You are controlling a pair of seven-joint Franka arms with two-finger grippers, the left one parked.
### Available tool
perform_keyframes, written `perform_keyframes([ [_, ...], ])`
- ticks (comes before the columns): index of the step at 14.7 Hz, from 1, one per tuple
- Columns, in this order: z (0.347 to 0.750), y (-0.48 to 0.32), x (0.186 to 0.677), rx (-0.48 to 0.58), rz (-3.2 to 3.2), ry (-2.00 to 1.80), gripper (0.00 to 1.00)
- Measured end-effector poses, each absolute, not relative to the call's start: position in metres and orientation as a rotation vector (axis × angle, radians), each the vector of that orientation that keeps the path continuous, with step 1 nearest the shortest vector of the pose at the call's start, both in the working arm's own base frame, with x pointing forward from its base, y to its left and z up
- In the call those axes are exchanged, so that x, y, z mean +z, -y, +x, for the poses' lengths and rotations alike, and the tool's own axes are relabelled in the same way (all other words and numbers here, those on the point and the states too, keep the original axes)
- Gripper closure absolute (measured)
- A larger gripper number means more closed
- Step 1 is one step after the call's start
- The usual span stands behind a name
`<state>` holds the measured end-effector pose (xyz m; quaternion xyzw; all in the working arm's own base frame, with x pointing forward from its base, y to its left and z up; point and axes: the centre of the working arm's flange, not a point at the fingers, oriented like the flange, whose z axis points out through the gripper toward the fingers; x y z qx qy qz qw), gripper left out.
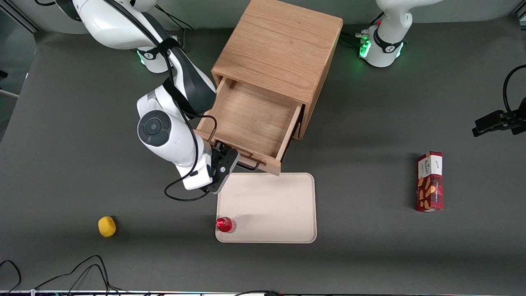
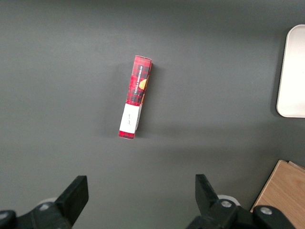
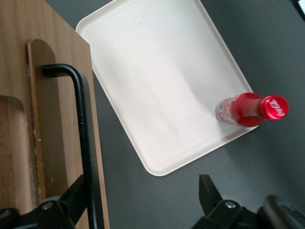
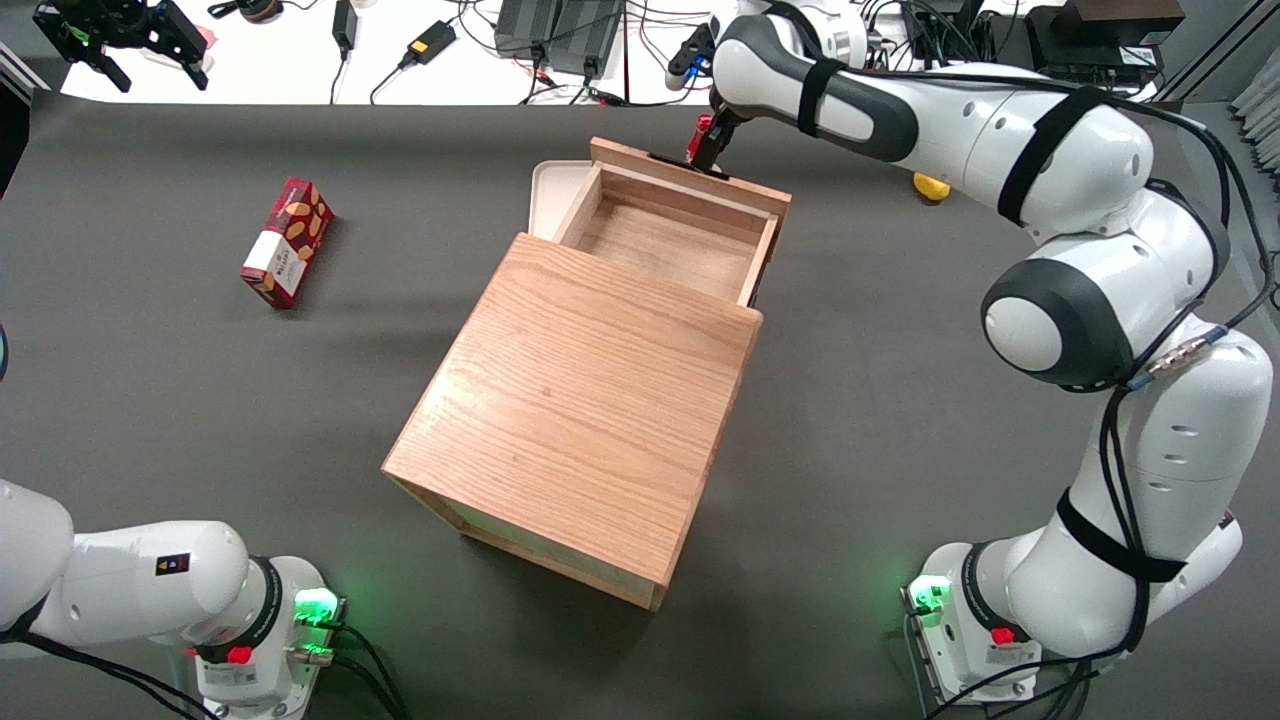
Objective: Open upper drawer
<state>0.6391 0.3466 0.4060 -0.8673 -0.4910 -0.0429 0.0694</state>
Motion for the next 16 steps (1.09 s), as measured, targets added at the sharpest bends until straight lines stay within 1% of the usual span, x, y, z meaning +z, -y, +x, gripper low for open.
perform_keyframes([
  [12,0.658,-0.326,0.403,-0.178,-2.656,1.442,0.0],
  [16,0.659,-0.327,0.412,-0.205,-2.654,1.443,0.0],
])
